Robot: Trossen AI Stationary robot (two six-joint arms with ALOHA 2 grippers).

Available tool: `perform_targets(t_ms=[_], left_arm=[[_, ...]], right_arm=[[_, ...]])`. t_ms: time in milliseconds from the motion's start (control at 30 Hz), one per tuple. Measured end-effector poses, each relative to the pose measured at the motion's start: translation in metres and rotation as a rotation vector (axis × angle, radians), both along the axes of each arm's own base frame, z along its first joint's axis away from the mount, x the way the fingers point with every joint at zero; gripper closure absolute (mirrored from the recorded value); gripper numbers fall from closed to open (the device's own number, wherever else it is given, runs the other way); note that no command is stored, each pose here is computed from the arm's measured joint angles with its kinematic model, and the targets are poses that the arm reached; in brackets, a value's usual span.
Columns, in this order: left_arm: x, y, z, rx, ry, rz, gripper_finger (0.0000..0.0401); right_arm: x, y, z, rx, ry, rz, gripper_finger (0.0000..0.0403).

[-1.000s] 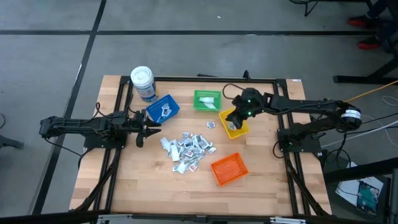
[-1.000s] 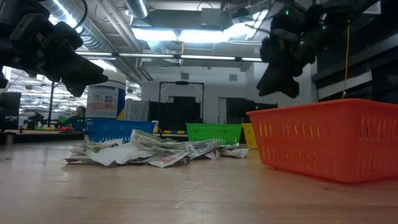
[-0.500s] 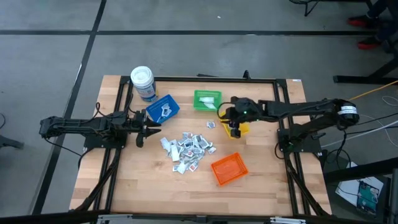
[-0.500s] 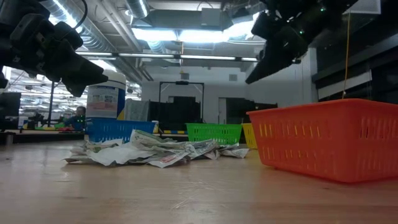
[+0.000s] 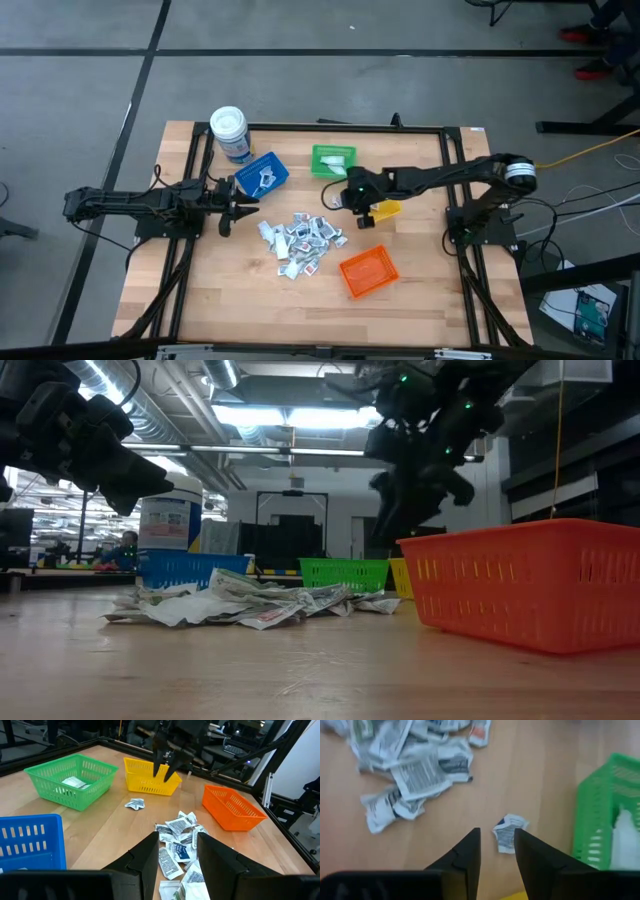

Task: Pick & Place First Aid Supplies
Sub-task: Put the white alcohol pad into the blue bin

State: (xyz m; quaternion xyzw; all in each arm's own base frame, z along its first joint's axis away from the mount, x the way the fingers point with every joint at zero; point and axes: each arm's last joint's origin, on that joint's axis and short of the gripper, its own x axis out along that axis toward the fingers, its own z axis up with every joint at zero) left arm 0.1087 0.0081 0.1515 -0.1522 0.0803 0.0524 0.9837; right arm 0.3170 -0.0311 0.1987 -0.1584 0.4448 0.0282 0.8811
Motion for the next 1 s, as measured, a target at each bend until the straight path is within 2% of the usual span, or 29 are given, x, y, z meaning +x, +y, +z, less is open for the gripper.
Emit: perform_targets(t_ms=[167,467,600,833,1000], left_arm=[[0.0,0.0,0.0,0.0,0.001,0.0,0.0274],[0.0,0.0,0.0,0.0,0.001,0.0,0.0274],[0.0,0.0,0.0,0.0,0.001,0.0,0.0274],[0.0,0.0,0.0,0.0,0.001,0.0,0.0274],[0.0,0.0,0.0,0.0,0.0,0.0,0.0274]], right_arm=[[0.011,-0.001,-0.013,-0.029,0.112,0.057,0.0285],[0.033,-0.007,-0.039,-0.124,0.286,-0.002,0.0285],[0.039,-0.009,-0.048,-0.167,0.318,-0.025,0.0285],[0.041,-0.009,-0.051,-0.17,0.323,-0.025,0.0287],[0.042,-0.009,-0.051,-0.168,0.307,-0.027,0.0312]])
